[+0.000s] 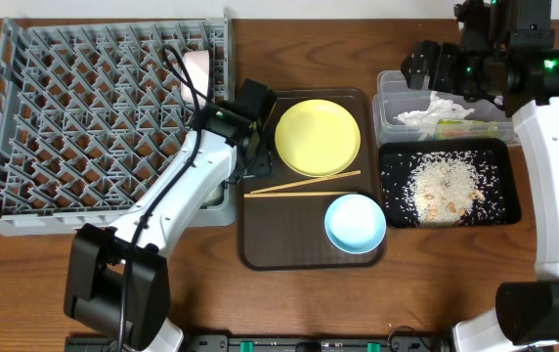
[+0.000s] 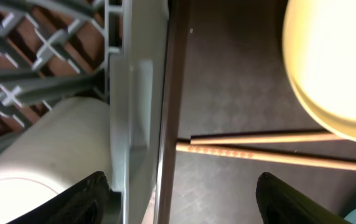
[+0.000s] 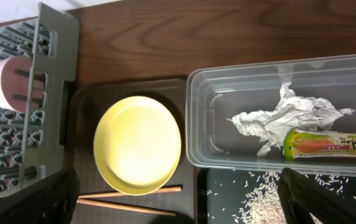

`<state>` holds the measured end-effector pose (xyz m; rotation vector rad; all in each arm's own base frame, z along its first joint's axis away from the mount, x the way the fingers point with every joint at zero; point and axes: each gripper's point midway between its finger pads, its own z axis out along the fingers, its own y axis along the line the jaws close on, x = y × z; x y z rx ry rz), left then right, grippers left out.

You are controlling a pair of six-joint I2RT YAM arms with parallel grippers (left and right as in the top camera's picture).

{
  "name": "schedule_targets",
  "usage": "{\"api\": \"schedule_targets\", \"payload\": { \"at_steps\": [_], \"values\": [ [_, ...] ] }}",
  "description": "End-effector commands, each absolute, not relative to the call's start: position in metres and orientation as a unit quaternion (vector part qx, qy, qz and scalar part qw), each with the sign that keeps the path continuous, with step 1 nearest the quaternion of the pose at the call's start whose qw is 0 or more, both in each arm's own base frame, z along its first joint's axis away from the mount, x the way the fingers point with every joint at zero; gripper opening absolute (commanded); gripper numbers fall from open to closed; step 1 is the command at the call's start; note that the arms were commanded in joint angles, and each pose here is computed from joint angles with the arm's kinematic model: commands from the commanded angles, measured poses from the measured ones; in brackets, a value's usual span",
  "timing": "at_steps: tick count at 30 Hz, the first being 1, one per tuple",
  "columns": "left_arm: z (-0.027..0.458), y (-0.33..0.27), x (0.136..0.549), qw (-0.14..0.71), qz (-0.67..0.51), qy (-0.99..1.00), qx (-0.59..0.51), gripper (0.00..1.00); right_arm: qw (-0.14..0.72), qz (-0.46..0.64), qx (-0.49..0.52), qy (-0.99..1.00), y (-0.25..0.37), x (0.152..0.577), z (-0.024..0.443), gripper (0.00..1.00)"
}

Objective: Sort waste into correct bins and load items into the dishwasher
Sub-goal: 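Move the left gripper back to the light-blue bowl on the tray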

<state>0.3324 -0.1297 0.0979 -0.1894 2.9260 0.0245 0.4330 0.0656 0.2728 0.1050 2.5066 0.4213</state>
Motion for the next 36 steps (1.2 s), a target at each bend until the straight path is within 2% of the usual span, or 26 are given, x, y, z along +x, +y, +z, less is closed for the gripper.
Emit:
{"api": "schedule_targets", "payload": {
  "at_steps": [1, 21, 36],
  "values": [
    [0.093, -0.126, 0.325, 0.089, 0.012, 0.993, -0.078, 0.77, 0.291, 0.159, 0.041, 0.943, 0.068, 0.434, 0.27, 0.99],
    [0.09, -0.141, 0.299, 0.049, 0.01, 0.997, -0.053, 0.77, 0.291, 0.159, 0.041, 0.943, 0.068, 0.434, 0.27, 0.99],
    [0.062, -0.129, 0.28, 0.025, 0.034, 0.997, -0.058, 0.77, 0.291, 0.159, 0.041, 0.943, 0.068, 0.434, 0.27, 0.99]
  ]
}}
